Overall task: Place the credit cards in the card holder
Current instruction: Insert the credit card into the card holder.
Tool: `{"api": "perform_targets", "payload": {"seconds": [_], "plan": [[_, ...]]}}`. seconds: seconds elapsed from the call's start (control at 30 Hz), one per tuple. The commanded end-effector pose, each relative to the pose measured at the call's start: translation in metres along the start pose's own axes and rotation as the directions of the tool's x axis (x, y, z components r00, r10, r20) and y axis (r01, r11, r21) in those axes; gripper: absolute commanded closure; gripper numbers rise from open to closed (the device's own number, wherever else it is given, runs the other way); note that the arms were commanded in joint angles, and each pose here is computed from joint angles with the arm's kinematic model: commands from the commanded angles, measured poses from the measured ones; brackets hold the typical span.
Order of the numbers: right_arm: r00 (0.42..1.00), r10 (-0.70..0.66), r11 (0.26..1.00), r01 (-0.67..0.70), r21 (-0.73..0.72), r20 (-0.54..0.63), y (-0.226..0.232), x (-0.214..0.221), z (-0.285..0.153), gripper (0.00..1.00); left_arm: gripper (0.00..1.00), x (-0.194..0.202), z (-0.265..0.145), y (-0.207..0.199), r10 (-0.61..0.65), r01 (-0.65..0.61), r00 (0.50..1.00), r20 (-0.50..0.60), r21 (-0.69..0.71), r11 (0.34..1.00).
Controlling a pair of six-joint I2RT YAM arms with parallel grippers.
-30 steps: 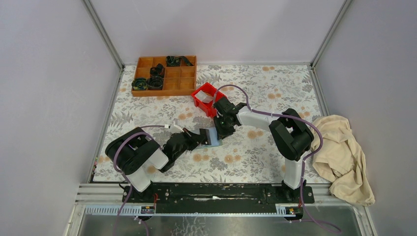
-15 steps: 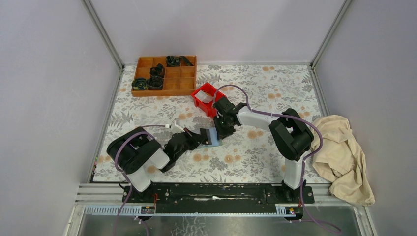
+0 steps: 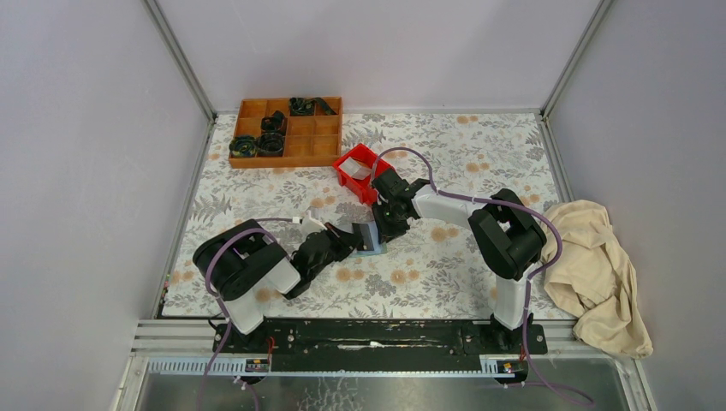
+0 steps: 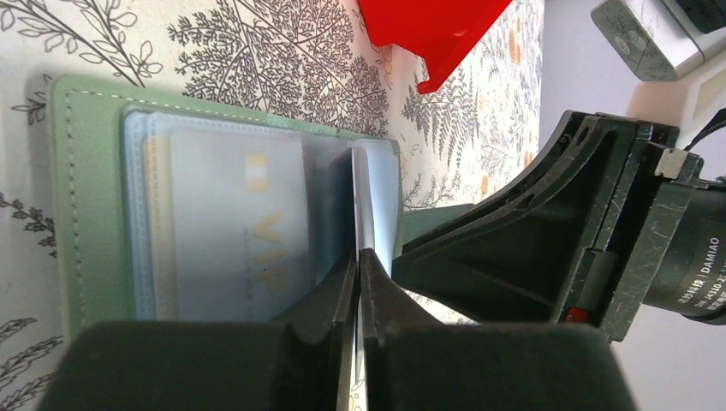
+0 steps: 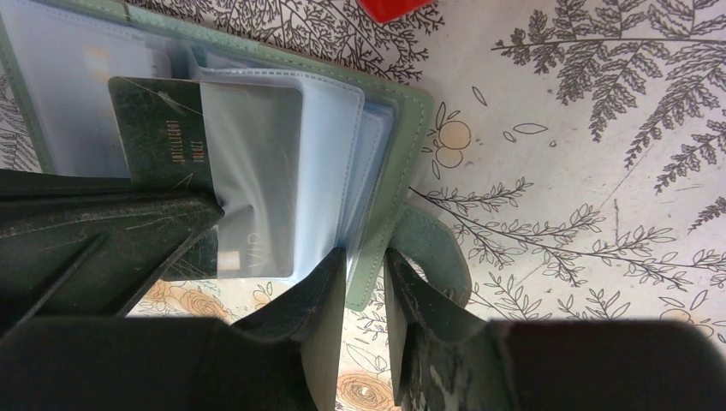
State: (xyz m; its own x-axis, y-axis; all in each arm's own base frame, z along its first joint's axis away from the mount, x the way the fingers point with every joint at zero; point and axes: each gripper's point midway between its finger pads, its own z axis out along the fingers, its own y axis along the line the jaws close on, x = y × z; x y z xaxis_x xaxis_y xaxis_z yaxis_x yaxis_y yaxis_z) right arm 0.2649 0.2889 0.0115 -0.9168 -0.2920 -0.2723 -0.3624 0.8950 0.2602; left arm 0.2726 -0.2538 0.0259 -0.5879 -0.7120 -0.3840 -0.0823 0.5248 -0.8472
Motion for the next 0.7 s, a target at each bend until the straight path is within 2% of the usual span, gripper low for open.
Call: {"api": "perform_targets", "payload": {"seconds": [0.0,0.3,0.43,0.67], "plan": [[0.995,0.003,1.000,0.000,0.029,-0.102,-0.011,0.027,0.017,0.69,0.90,0.009,0.002,0.005,0.029,-0.029,0.999,-0.023,-0.021,0.999],[0.995,0.004,1.000,-0.001,0.028,-0.098,-0.011,0.028,0.017,0.69,0.62,0.008,-0.011,0.022,0.062,-0.066,0.997,-0.037,-0.111,0.992],[0.995,0.006,1.000,-0.003,0.027,-0.096,-0.011,0.027,0.016,0.69,0.56,0.002,-0.019,0.029,0.076,-0.079,0.997,-0.023,-0.151,0.985],[0.996,0.008,1.000,-0.006,0.024,-0.092,-0.010,0.027,0.015,0.69,0.50,-0.003,-0.024,0.031,0.109,-0.111,0.994,-0.021,-0.194,0.975]]}}
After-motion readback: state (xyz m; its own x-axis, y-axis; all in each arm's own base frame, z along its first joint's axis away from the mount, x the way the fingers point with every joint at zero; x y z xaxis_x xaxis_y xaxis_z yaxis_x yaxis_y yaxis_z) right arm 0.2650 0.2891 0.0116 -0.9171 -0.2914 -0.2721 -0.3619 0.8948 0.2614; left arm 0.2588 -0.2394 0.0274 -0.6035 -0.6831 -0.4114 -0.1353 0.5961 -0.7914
